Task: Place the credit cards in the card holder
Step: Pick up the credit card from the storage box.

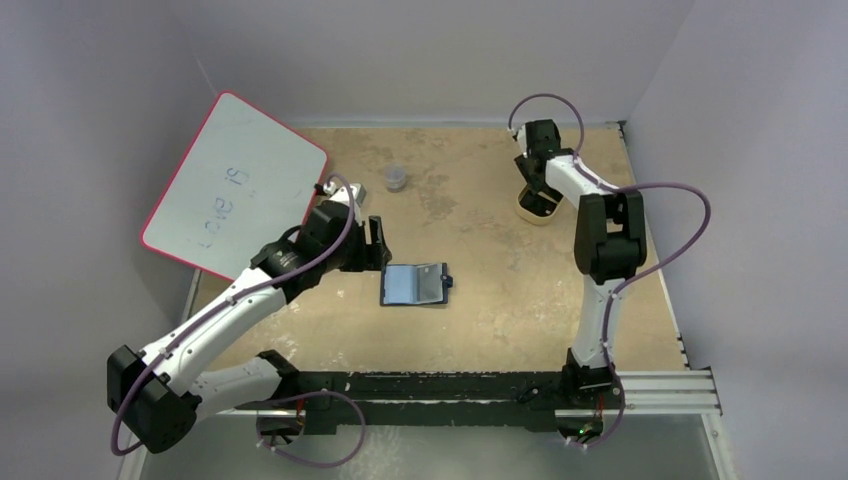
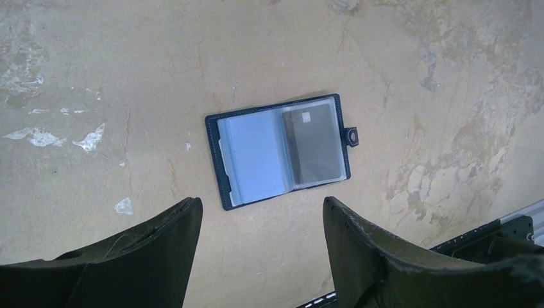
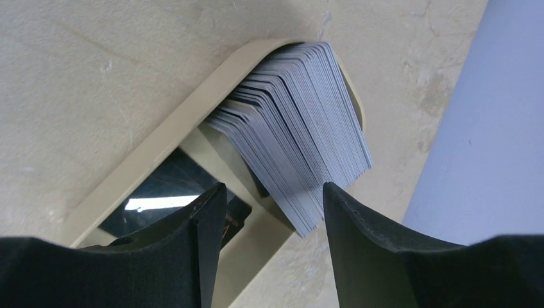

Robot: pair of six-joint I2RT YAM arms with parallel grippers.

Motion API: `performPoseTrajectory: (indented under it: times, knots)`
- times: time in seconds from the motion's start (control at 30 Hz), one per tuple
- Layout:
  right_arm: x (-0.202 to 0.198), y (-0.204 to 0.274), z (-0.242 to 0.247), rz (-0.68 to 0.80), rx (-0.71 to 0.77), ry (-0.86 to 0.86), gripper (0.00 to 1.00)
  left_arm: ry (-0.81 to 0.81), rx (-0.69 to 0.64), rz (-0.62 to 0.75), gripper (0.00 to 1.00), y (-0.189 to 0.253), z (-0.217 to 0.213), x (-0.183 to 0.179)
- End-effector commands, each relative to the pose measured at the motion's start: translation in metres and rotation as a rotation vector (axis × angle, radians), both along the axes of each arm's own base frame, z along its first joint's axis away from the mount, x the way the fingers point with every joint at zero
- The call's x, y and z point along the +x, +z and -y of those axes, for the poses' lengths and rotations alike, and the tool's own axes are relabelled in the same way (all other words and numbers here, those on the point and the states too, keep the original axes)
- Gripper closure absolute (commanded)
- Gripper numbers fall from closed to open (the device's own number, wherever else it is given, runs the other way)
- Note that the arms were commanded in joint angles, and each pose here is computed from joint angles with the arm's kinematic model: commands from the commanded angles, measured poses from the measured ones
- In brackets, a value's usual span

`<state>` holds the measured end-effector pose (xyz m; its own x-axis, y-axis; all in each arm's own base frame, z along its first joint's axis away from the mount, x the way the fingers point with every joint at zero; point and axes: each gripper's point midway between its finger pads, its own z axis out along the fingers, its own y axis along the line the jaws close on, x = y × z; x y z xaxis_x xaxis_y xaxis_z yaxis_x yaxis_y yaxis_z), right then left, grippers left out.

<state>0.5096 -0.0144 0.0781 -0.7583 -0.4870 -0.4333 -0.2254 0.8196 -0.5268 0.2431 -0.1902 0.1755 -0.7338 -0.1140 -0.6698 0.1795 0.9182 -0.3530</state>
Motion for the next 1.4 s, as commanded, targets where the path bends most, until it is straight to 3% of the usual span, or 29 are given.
performPoseTrajectory:
  times: [0.0,0.23,0.67,0.93,1.1,1.23,1.37]
  knots:
    - [0.020,0.026,0.017,0.084,-0.097,-0.050,0.42,-0.029,0.015,0.025,0.32,0.004,0.001,0.001]
    - [0.028,0.053,0.022,0.167,-0.132,-0.056,0.50,-0.066,-0.028,0.044,0.32,0.011,0.007,-0.004]
    - [0.022,0.066,0.024,0.157,-0.151,-0.061,0.70,-0.103,-0.065,0.054,0.32,0.017,0.013,-0.008]
    - [0.005,0.082,-0.012,0.101,-0.118,-0.046,0.98,-0.110,-0.078,0.047,0.32,0.016,0.015,-0.010]
    - [-0.027,0.083,-0.071,0.038,-0.058,0.002,1.00,-0.067,-0.101,0.050,0.32,0.018,0.013,-0.009]
    - [-0.045,0.103,-0.117,0.091,0.078,0.016,1.00,0.010,-0.113,0.009,0.32,0.004,0.008,-0.008]
    - [-0.065,0.125,-0.180,0.124,0.399,0.074,1.00,0.033,-0.110,-0.042,0.36,-0.014,0.007,-0.012]
